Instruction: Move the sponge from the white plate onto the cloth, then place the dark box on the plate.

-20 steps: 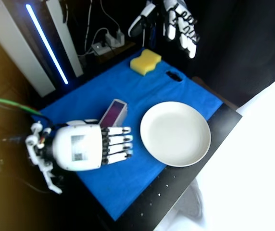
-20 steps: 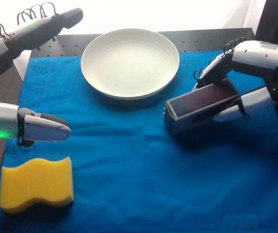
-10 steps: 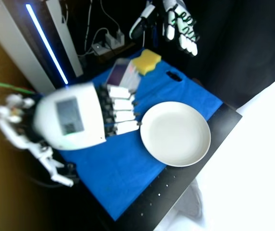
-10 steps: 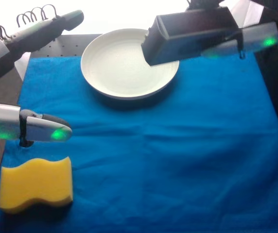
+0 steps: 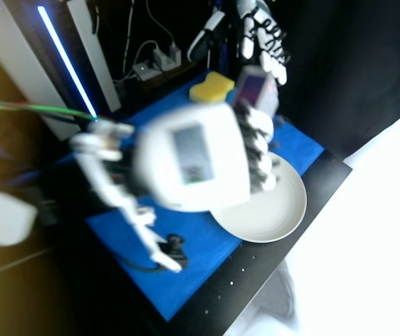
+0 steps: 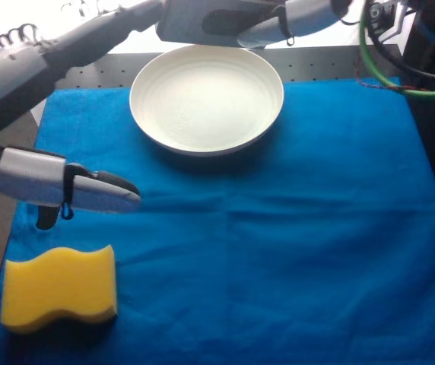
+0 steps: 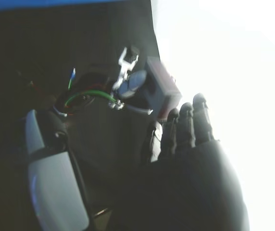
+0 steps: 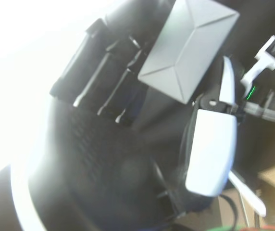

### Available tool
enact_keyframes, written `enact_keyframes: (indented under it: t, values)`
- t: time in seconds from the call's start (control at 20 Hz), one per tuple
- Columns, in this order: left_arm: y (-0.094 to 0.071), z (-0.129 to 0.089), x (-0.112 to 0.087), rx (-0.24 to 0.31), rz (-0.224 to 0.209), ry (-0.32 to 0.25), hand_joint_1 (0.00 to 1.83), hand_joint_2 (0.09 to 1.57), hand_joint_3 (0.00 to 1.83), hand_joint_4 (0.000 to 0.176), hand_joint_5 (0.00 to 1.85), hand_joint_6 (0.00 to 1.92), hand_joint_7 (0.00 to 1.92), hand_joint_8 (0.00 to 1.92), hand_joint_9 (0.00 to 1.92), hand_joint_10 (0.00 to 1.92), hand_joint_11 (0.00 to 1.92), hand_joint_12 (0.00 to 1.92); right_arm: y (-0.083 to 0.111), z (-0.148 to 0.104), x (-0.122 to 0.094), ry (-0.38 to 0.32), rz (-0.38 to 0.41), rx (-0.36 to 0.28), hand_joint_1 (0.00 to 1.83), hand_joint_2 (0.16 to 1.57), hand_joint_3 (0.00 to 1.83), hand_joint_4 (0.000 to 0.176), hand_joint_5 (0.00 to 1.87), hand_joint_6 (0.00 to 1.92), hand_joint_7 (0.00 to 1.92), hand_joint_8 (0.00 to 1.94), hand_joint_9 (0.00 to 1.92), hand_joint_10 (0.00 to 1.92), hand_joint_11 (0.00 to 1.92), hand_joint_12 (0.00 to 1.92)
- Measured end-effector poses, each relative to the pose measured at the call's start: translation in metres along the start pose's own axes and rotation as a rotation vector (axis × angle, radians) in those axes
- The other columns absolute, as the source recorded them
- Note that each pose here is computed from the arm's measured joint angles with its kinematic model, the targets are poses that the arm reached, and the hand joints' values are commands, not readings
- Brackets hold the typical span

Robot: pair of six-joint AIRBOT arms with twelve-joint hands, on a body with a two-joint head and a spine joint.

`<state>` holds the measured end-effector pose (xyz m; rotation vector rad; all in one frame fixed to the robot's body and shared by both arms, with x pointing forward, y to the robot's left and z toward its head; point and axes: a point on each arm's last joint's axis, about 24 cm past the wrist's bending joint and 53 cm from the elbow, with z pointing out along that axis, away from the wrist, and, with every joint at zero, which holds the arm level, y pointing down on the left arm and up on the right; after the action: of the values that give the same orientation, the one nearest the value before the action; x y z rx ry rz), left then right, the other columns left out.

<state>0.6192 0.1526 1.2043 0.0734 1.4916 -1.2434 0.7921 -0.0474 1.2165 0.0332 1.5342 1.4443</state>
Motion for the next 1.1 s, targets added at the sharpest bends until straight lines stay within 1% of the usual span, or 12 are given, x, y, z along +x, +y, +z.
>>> enact_keyframes:
  t: [0.15,0.2,0.35,0.4,0.45,0.5,0.55,0.6,0.65,0.8,1.0,1.1]
  values:
    - [-0.003,0.006,0.004,0.021,-0.014,0.004,0.79,0.77,0.0,0.156,0.0,0.0,0.0,0.0,0.0,0.0,0.05,0.05,-0.032,0.011,0.013,0.022,-0.009,0.118,1.38,1.07,0.0,0.0,0.94,1.25,1.13,0.73,1.02,0.81,0.47,1.02]
    - [-0.005,0.008,0.008,0.03,-0.014,0.013,0.8,0.77,0.0,0.164,0.0,0.0,0.0,0.0,0.0,0.0,0.05,0.06,-0.043,0.014,0.019,0.031,-0.011,0.161,1.27,1.09,0.0,0.0,0.98,1.15,1.09,0.74,0.89,0.69,0.42,1.06]
    - [-0.011,0.014,0.009,0.055,-0.015,0.015,0.8,0.77,0.0,0.175,0.0,0.0,0.0,0.0,0.0,0.0,0.06,0.07,-0.058,0.024,0.04,0.06,0.026,0.217,1.25,1.06,0.0,0.0,1.02,1.03,1.18,0.6,0.97,0.5,0.47,1.02]
    - [-0.011,0.014,0.008,0.056,-0.017,0.01,0.78,0.78,0.01,0.171,0.0,0.0,0.0,0.0,0.01,0.0,0.06,0.07,-0.06,0.025,0.044,0.062,0.041,0.222,1.24,1.07,0.01,0.021,1.03,0.97,1.11,0.76,0.95,0.54,0.51,1.18]
    - [-0.012,0.015,0.006,0.057,-0.018,0.006,0.81,0.77,0.0,0.171,0.0,0.0,0.0,0.0,0.01,0.0,0.06,0.07,-0.067,0.023,0.052,0.073,0.056,0.237,1.16,0.98,0.0,0.0,0.86,0.45,0.91,0.54,0.89,0.59,0.55,1.27]
    - [-0.012,0.015,0.007,0.058,-0.017,0.009,0.84,0.77,0.0,0.171,0.0,0.0,0.0,0.0,0.0,0.0,0.05,0.07,-0.072,0.02,0.057,0.084,0.057,0.248,1.07,0.94,0.0,0.0,0.74,0.13,0.77,0.3,0.77,0.56,0.5,1.23]
    - [-0.012,0.015,0.008,0.059,-0.018,0.011,0.82,0.77,0.0,0.169,0.0,0.0,0.01,0.01,0.01,0.0,0.05,0.08,-0.079,0.016,0.062,0.094,0.055,0.265,0.9,0.87,0.0,0.087,0.39,0.02,0.52,0.07,0.55,0.34,0.32,1.13]
    - [-0.012,0.015,0.008,0.058,-0.019,0.011,0.82,0.78,0.0,0.165,0.0,0.0,0.02,0.01,0.02,0.01,0.06,0.08,-0.083,0.013,0.064,0.096,0.056,0.276,0.87,0.83,0.0,0.14,0.21,0.0,0.38,0.01,0.44,0.14,0.17,1.0]
    - [-0.012,0.015,0.008,0.059,-0.02,0.011,0.81,0.77,0.0,0.17,0.0,0.0,0.02,0.0,0.02,0.0,0.07,0.09,-0.087,0.01,0.065,0.098,0.056,0.287,0.8,0.8,0.0,0.169,0.04,0.0,0.11,0.01,0.16,0.04,0.03,0.67]
    - [-0.012,0.015,0.008,0.06,-0.023,0.011,0.83,0.78,0.0,0.176,0.0,0.0,0.02,0.0,0.0,0.0,0.04,0.1,-0.086,0.008,0.06,0.092,0.062,0.28,0.81,0.81,0.0,0.176,0.0,0.0,0.0,0.0,0.0,0.0,0.0,0.03]
    - [-0.014,0.014,0.006,0.058,-0.034,0.008,0.85,0.79,0.0,0.141,0.0,0.0,0.0,0.0,0.01,0.0,0.0,0.23,-0.065,-0.004,0.057,0.08,0.159,0.155,0.64,0.74,0.0,0.176,0.0,0.0,0.0,0.0,0.0,0.0,0.0,0.0]
    - [-0.013,0.01,0.0,0.048,-0.038,-0.009,0.85,0.75,0.0,0.118,0.0,0.0,0.0,0.0,0.03,0.0,0.0,0.38,-0.043,-0.022,0.036,0.048,0.215,0.056,0.65,0.74,0.0,0.176,0.0,0.0,0.0,0.0,0.0,0.0,0.0,0.0]
